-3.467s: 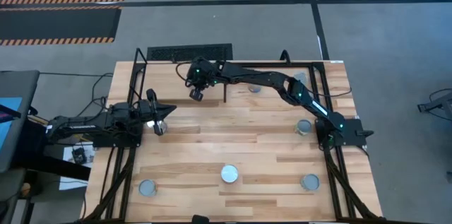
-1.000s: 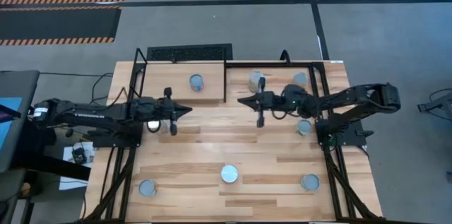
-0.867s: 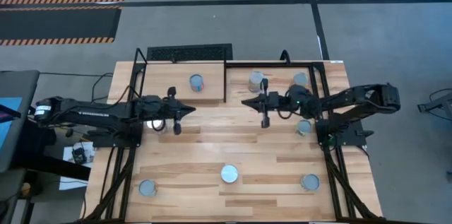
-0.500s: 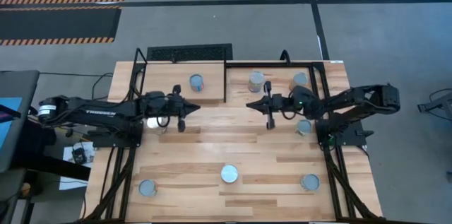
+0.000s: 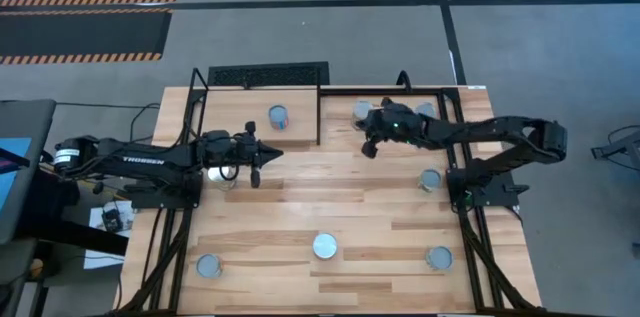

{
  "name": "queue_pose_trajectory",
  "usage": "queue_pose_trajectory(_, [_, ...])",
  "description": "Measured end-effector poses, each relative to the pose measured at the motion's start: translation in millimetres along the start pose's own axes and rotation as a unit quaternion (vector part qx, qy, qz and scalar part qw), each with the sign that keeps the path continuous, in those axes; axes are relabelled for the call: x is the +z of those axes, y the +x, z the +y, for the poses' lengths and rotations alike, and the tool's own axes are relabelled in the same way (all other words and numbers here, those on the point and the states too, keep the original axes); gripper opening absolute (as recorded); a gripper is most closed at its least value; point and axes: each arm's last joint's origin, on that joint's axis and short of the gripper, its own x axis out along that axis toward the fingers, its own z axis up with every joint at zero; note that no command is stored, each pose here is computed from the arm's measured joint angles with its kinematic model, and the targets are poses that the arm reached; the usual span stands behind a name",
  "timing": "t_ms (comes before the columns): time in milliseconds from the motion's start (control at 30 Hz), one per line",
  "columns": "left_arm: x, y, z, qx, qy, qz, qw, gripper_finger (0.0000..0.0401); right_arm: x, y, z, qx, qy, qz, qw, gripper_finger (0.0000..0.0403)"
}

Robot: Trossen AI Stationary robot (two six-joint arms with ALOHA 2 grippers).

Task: Pick and place cans onto a shelf
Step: Put the canned peaches on the shelf

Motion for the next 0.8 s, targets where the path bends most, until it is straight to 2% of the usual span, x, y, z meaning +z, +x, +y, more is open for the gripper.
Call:
queue_pose_trajectory(200, [0,0,-3,-0.009,0.0,0.0,1.0,0.0,1,20,-15,-0.035,-0.001,0.082,0.996,0.0124])
queue_pose_trajectory(300, [0,0,-6,-0.016,-0.002,0.0,1.0,0.0,7,28,-17,-0.064,-0.009,0.094,0.993,0.0161])
queue_pose_trajectory(433, [0,0,-10,-0.025,0.0,0.0,1.0,0.0,11,38,-16,-0.06,-0.031,0.11,0.992,0.0186])
queue_pose_trajectory(600, [0,0,-13,-0.033,0.007,0.0,0.999,0.0,9,50,-19,-0.061,-0.041,0.152,0.986,0.0163])
queue_pose_trajectory(800, [2,-4,-13,-0.03,0.009,-0.003,1.0,0.0,11,58,-22,-0.065,-0.043,0.176,0.981,0.0078])
